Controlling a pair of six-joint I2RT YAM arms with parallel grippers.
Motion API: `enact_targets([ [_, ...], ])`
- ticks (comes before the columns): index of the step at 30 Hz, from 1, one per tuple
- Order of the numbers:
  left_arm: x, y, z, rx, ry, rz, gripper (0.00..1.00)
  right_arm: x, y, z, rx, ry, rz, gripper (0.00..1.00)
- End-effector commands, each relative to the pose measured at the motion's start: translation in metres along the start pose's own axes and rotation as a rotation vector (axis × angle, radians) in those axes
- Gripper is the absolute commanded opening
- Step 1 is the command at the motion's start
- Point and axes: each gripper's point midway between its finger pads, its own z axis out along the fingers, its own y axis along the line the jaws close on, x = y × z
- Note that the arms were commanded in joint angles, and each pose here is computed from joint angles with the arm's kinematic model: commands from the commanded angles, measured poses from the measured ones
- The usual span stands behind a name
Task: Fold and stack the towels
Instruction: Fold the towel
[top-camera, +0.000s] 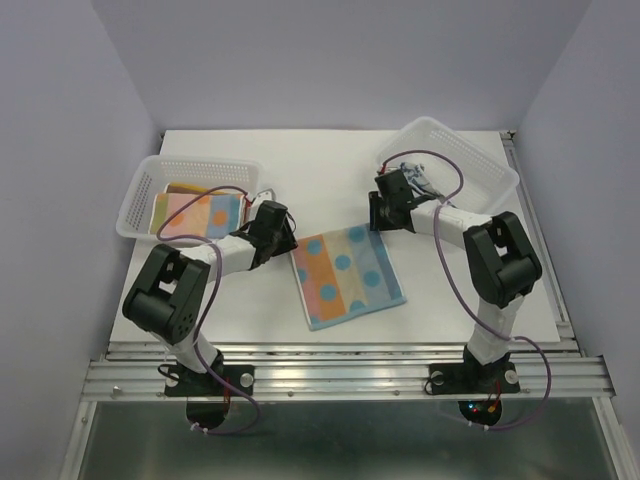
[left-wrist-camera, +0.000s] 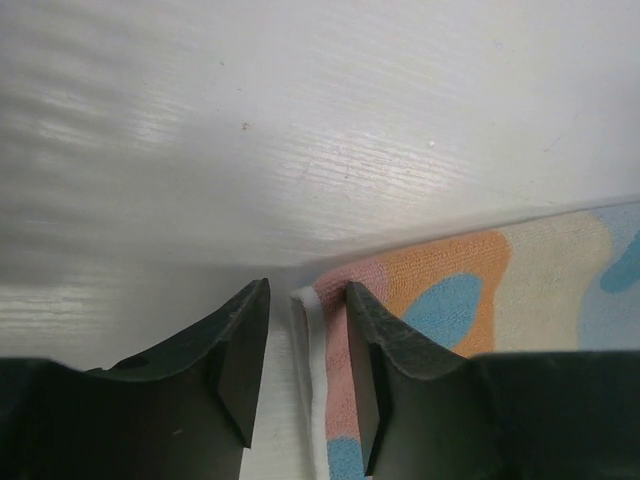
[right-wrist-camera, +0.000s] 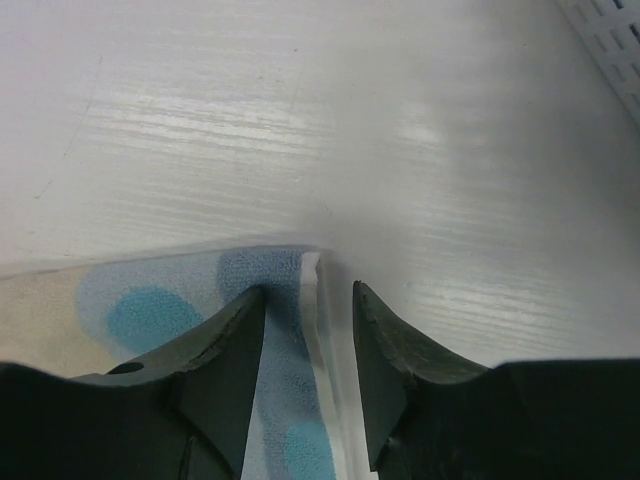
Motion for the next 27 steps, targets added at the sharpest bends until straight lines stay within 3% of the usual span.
enact_targets([
  [1,-0.014,-0.010,0.004,0.029,-0.029,0.003,0.44,-0.023,0.007,0.004,-0.022,-0.053,0.003,0.43],
  [4,-0.011,-0.010,0.006,0.027,-0.019,0.006,0.32,-0.021,0.007,0.010,-0.023,-0.048,0.001,0.40],
  [9,-0.011,-0.009,0.010,0.018,-0.015,0.012,0.00,-0.019,0.010,0.016,-0.034,-0.041,-0.014,0.38],
  [24,-0.023,-0.001,0.009,-0.020,-0.073,0.034,0.00,-0.023,0.008,0.024,-0.035,-0.078,-0.076,0.40],
  [27,-0.026,-0.003,0.009,-0.015,-0.080,0.044,0.00,-0.020,0.014,0.025,-0.075,-0.069,-0.098,0.30],
])
